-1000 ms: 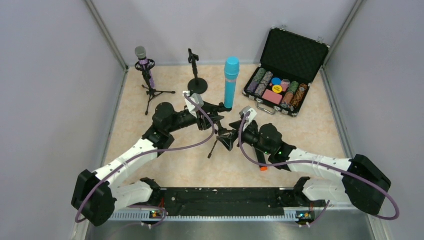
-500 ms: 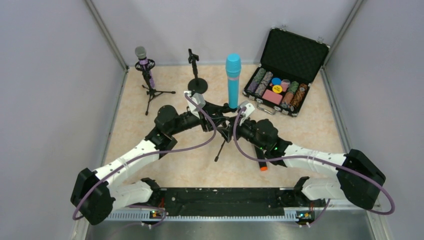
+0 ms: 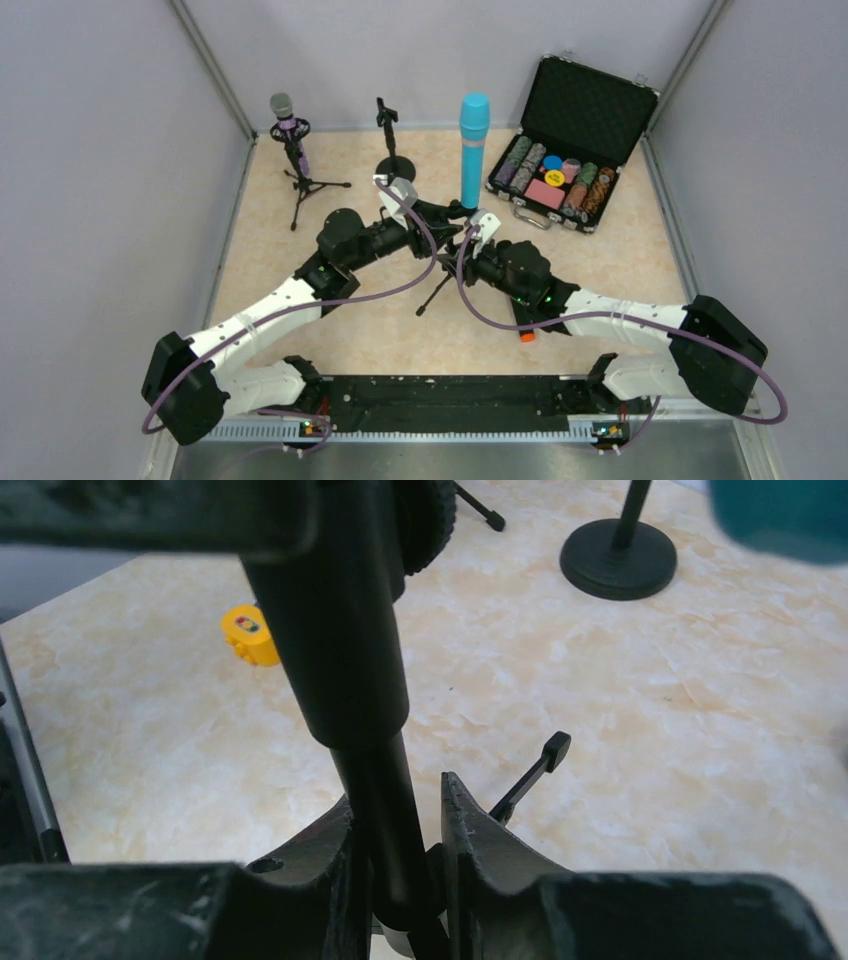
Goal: Attach the microphones to the stand
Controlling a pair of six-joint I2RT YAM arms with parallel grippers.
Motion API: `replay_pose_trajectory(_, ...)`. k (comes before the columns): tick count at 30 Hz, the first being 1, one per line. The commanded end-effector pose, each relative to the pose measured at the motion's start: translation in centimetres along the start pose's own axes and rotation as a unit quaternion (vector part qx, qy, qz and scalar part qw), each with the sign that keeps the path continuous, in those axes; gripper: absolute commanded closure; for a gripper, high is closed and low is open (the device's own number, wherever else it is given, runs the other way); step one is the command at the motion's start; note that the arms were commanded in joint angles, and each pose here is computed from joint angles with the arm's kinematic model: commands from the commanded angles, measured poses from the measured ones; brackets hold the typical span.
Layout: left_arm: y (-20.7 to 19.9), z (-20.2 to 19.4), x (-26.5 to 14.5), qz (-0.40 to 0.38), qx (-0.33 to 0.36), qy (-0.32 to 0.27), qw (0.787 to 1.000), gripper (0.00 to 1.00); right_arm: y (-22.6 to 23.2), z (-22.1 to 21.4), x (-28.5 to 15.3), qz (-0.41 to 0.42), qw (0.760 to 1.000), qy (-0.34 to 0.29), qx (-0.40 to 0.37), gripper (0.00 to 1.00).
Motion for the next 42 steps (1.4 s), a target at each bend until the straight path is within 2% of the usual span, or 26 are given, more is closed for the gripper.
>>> replay_pose_trajectory(1,-1.0,7.6,0.8,0.004,0.051,-0.114,0.992,1.0,-1.7,0.3,0.1,-0.071,0.997,-0.001,0.029,1.0)
replay_pose_trajectory(12,-0.2,8.7,1.0,0.124,0.015,-0.095,0.988,1.0,-2.1,0.0,0.5,-0.098,0.995,0.018,0.028,1.0)
replay_pose_trajectory(16,0.3,9.5,0.9,0.179,-0.001,-0.103,0.979,1.0,-2.3,-0.5,0.5,-0.107,0.993,0.032,0.032,1.0)
replay_pose_trajectory(25,0.8,12.0,1.1,0.239,-0.012,-0.13,0.962,1.0,-2.4,-2.1,0.7,-0.119,0.99,0.063,0.049,1.0)
replay_pose_trajectory(42,0.3,14.5,0.7,0.229,0.016,-0.151,0.961,1.0,-2.1,-5.1,0.3,-0.11,0.985,0.106,0.075,1.0)
Point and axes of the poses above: each gripper's point midway between its finger pads, its own x axis out along the fingers, its own y axis along the line the jaws close on, z = x × y, the point moved 7 cm from there along -x, back along the fingers, and after that the axes turned 1 degree about x, right-handed, at the moved point
